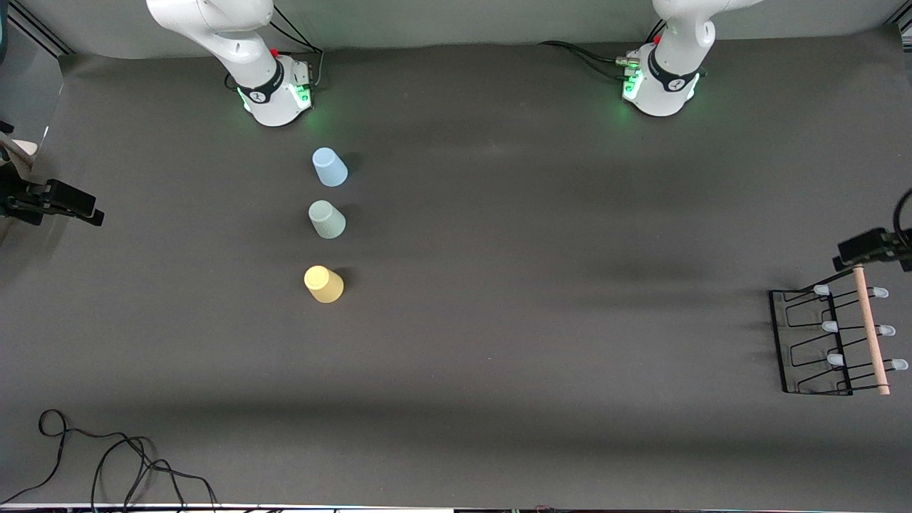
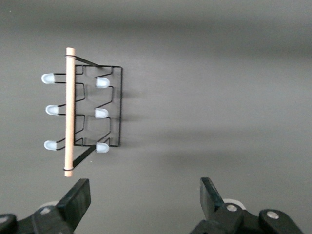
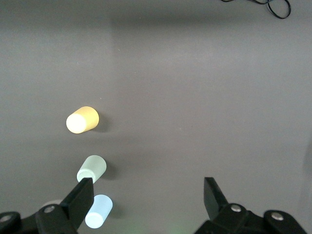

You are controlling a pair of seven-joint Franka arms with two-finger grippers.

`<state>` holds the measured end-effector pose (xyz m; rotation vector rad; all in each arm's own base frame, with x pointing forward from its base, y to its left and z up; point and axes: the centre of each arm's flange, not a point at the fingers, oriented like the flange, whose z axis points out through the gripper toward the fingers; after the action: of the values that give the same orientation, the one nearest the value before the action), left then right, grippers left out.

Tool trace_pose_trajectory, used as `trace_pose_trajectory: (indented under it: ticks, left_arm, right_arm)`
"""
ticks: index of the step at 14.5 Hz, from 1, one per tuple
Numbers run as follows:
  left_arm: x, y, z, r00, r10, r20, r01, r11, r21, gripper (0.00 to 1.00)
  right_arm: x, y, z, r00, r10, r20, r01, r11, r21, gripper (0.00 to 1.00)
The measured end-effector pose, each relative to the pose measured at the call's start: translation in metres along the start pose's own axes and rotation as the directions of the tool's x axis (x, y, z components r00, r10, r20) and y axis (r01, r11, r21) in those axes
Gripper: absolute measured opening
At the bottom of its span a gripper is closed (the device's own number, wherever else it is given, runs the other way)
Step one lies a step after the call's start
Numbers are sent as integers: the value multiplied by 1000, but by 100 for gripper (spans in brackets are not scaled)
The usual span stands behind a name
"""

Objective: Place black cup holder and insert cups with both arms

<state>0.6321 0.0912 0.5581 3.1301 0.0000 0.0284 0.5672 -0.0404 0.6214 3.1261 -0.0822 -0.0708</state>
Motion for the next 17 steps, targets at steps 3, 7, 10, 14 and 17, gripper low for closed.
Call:
trace_pose_trajectory:
  ticks: [3,7,10,14,17]
  left_arm:
    - [11,-49,37,998,57,32,-56,998,-16,100]
    - [29,-81,92,996,83,44,-84,996,19,100]
    - [44,-94,131,994,97,42,-100,992,75,100]
    - [51,-112,177,994,96,45,-98,993,66,100]
    - [48,-126,203,990,118,76,-122,991,48,98]
  right_arm:
    - [1,0,2,1000,0,3,0,1000,0,100]
    - [1,1,3,1000,2,5,-2,1000,0,100]
    - [2,1,3,1000,2,5,-2,1000,0,100]
    - [2,1,3,1000,2,6,-2,1000,0,100]
    - [2,1,3,1000,2,6,-2,1000,0,100]
